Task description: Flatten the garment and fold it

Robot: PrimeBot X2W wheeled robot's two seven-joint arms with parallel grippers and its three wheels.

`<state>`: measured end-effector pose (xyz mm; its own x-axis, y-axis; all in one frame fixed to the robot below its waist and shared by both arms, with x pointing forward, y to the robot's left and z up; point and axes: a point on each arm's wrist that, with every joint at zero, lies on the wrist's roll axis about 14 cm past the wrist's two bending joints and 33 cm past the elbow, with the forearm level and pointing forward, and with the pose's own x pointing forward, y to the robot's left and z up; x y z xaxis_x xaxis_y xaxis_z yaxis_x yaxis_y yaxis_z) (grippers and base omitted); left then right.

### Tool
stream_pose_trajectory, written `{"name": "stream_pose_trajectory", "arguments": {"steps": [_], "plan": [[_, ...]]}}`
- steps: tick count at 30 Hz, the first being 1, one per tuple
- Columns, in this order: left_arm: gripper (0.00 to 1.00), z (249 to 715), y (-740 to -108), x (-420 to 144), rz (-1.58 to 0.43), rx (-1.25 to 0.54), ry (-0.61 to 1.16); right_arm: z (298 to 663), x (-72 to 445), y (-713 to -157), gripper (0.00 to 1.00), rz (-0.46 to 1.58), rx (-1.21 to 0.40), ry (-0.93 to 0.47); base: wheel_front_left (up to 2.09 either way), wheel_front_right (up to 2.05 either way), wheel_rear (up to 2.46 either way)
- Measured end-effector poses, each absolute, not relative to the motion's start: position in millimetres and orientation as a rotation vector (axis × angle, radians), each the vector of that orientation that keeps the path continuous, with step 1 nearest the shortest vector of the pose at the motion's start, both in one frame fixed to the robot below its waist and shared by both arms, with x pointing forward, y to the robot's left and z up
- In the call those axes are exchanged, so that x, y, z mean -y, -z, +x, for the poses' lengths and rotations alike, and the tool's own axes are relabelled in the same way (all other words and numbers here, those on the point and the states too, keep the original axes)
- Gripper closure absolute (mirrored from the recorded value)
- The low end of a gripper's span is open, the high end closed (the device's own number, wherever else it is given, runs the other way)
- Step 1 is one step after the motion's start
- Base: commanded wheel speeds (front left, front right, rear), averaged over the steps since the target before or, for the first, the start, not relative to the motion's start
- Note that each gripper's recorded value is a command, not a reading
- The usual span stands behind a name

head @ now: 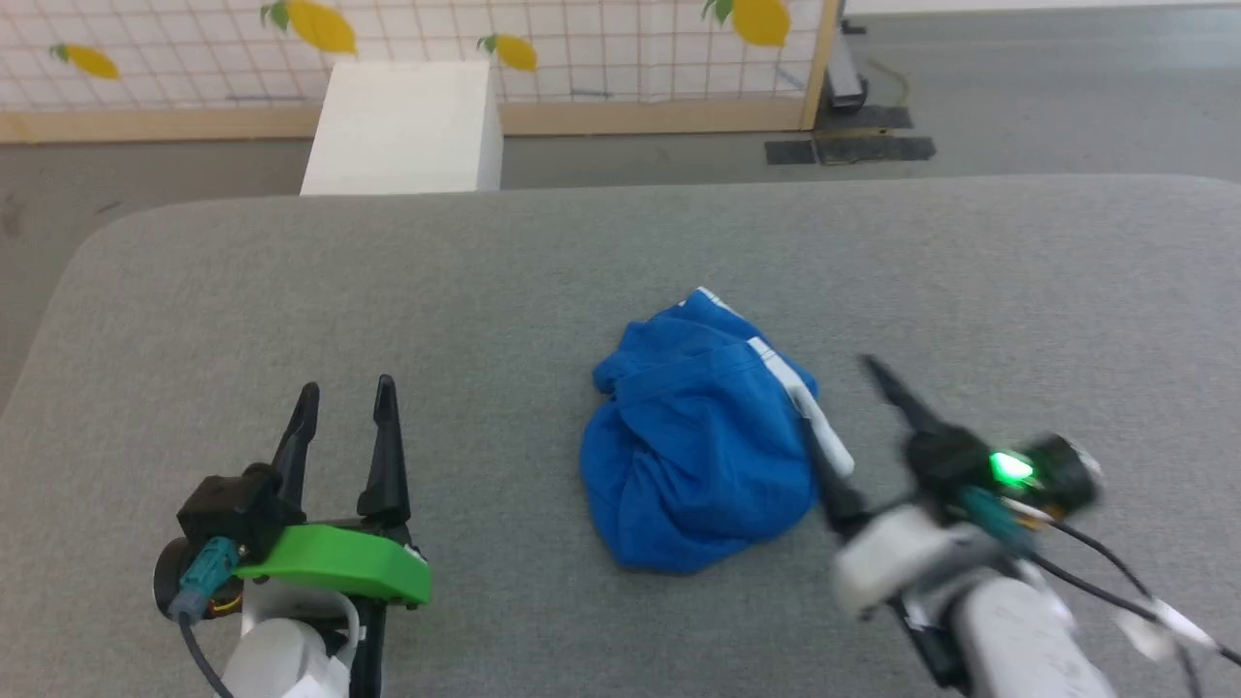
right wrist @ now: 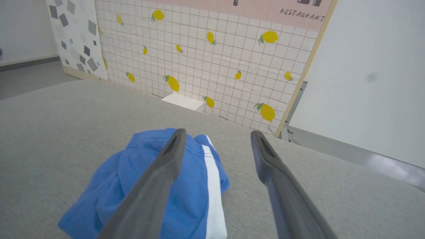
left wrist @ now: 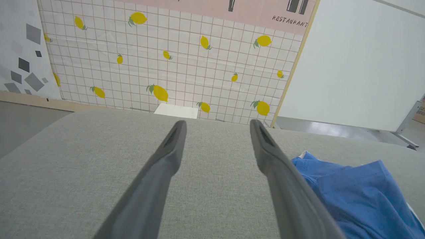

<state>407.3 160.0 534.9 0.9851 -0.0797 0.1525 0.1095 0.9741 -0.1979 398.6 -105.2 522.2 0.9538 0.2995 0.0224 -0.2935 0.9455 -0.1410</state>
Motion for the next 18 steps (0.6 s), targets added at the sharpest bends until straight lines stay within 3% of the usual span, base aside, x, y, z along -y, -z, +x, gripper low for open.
{"name": "stream_pose_trajectory", "arguments": {"steps": [4, 8, 14, 15, 17, 18], "plan": [[0.0, 406.7, -530.4, -163.0, -0.208, 0.14, 0.079, 410.9, 56.6, -505.7, 0.0, -0.183, -0.078, -0.447, 0.0, 0.0, 0.0], [0.0, 405.6, -525.5, -168.4, -0.218, 0.132, 0.059, 413.8, 25.8, -465.8, 0.0, -0.277, -0.311, -0.553, 0.0, 0.0, 0.0], [0.0, 401.6, -518.4, -177.3, -0.224, 0.118, 0.03, 417.6, 25.6, -420.7, 0.0, -0.422, -0.599, -0.57, 0.0, 0.0, 0.0], [0.0, 400.7, -517.3, -179.0, -0.222, 0.116, 0.024, 418.7, 26.3, -417.1, 0.19, -0.438, -0.626, -0.567, 0.0, 0.0, 0.0], [0.0, 399.1, -515.4, -181.5, -0.221, 0.111, 0.015, 421.6, 27.2, -413.9, 1.0, -0.451, -0.65, -0.561, 0.0, 0.0, 0.0], [0.0, 398.2, -514.0, -182.9, -0.222, 0.108, 0.012, 423.6, 26.5, -414.0, 1.0, -0.453, -0.648, -0.561, 0.0, 0.0, 0.0]]}}
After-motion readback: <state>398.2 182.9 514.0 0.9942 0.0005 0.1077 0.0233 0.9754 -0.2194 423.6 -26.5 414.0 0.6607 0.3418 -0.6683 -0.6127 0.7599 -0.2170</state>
